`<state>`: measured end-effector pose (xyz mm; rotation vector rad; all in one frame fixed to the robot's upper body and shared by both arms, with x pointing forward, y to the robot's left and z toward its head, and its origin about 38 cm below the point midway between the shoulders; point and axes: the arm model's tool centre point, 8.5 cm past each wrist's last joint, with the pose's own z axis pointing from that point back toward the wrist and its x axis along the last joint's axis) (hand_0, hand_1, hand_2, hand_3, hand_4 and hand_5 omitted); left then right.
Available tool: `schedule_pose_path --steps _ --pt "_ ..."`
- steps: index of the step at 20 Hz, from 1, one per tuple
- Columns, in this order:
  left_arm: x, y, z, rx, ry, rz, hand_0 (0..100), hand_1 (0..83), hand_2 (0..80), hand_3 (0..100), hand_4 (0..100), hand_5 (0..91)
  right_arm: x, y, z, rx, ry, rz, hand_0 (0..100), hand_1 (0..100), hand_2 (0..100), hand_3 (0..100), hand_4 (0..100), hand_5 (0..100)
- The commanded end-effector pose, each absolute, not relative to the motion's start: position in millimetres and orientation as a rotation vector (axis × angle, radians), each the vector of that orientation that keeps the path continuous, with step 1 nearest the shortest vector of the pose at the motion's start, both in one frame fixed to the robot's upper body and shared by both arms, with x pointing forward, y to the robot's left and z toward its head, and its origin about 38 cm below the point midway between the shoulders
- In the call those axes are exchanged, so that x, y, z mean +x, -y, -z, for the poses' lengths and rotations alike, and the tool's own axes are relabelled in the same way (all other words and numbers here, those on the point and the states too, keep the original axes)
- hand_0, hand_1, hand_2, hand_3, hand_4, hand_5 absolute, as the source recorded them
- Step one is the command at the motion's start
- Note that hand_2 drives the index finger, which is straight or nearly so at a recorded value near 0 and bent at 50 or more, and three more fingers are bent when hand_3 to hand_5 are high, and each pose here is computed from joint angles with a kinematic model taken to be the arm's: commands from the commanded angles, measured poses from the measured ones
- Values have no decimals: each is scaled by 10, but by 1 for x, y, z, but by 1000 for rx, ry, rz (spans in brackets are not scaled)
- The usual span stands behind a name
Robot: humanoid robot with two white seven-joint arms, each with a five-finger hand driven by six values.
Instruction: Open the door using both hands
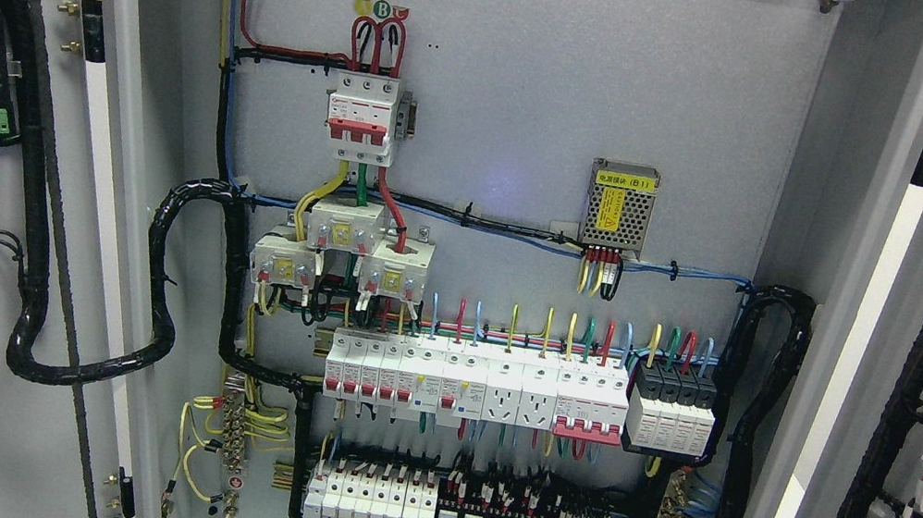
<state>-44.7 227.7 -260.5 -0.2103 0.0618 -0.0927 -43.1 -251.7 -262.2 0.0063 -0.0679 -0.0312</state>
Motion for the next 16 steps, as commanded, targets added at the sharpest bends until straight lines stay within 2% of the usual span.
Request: schedule_pose_path --steps 1,16 --pt "-42 -225 261 -215 -57 124 0 0 0 0 32 0 -47 247 262 13 57 26 0 0 0 0 0 0" --pt "-40 -225 261 -215 -53 121 0 0 0 0 32 0 -48 247 262 14 49 19 0 0 0 0 0 0"
